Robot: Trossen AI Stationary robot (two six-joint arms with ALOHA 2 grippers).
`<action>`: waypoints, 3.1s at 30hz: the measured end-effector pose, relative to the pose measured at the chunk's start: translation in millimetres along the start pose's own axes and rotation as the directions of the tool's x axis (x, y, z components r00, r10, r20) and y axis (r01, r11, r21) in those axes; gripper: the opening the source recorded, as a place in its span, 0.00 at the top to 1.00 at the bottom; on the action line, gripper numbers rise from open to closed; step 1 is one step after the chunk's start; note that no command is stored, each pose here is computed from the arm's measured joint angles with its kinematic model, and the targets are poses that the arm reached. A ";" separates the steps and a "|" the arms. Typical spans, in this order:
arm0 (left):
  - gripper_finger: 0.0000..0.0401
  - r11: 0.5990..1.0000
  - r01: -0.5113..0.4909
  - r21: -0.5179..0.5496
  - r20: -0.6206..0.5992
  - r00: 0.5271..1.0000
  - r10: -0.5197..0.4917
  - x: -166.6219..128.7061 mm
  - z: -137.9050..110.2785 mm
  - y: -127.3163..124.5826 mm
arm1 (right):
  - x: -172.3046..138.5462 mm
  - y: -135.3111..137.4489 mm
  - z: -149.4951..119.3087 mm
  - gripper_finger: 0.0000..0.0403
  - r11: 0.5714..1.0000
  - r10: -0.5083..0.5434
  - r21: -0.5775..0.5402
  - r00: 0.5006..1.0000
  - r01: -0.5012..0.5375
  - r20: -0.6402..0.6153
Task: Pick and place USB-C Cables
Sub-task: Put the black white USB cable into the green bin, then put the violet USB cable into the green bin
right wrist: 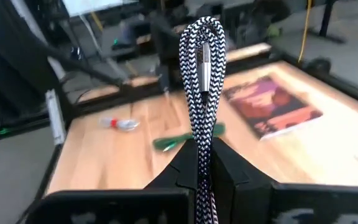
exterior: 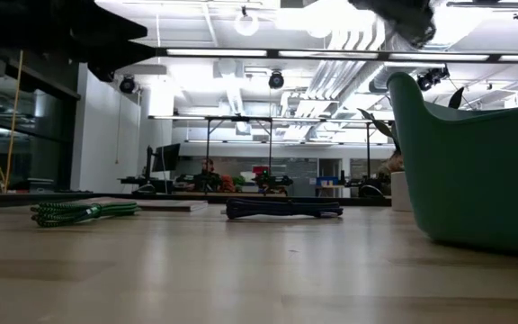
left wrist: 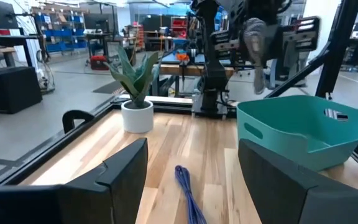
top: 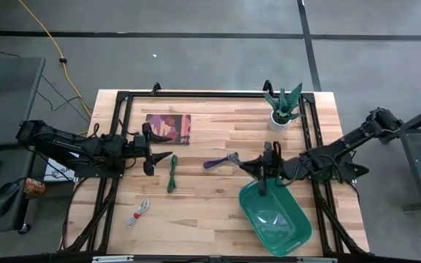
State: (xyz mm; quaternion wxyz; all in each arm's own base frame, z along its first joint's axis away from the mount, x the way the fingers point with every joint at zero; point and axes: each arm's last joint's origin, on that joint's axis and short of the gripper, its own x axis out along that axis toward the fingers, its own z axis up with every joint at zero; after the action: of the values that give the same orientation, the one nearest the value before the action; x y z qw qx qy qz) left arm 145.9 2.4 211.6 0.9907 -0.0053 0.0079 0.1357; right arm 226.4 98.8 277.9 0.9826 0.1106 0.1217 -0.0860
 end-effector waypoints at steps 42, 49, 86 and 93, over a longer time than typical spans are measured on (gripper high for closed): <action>0.42 1.000 0.000 -0.014 -0.008 1.000 0.000 -0.1 -1.0 -0.1 | 14.7 96.6 -125.4 0.99 0.886 -0.131 0.040 0.332 0.462 -0.934; 0.42 1.000 0.000 -0.014 -0.008 1.000 0.000 -0.1 -1.0 -0.1 | 15.0 93.1 -131.1 0.99 0.861 -0.133 0.059 0.335 0.505 -0.933; 0.42 1.000 -0.003 -0.017 -0.008 1.000 0.003 -0.1 -1.0 -0.1 | 12.9 125.8 -40.8 0.50 0.950 -0.171 -0.017 0.471 0.312 -0.865; 0.42 1.000 -0.005 -0.014 -0.008 1.000 0.005 -0.1 -0.9 0.0 | 22.8 116.2 10.5 0.50 0.929 -0.348 -0.144 0.672 0.342 -0.654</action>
State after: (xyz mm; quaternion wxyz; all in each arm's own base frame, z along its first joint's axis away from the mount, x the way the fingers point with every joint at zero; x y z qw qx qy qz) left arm 145.8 2.4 210.6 0.9902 -0.0130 0.0108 0.1384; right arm 273.2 204.7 304.8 0.8390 0.1045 0.4847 -0.2238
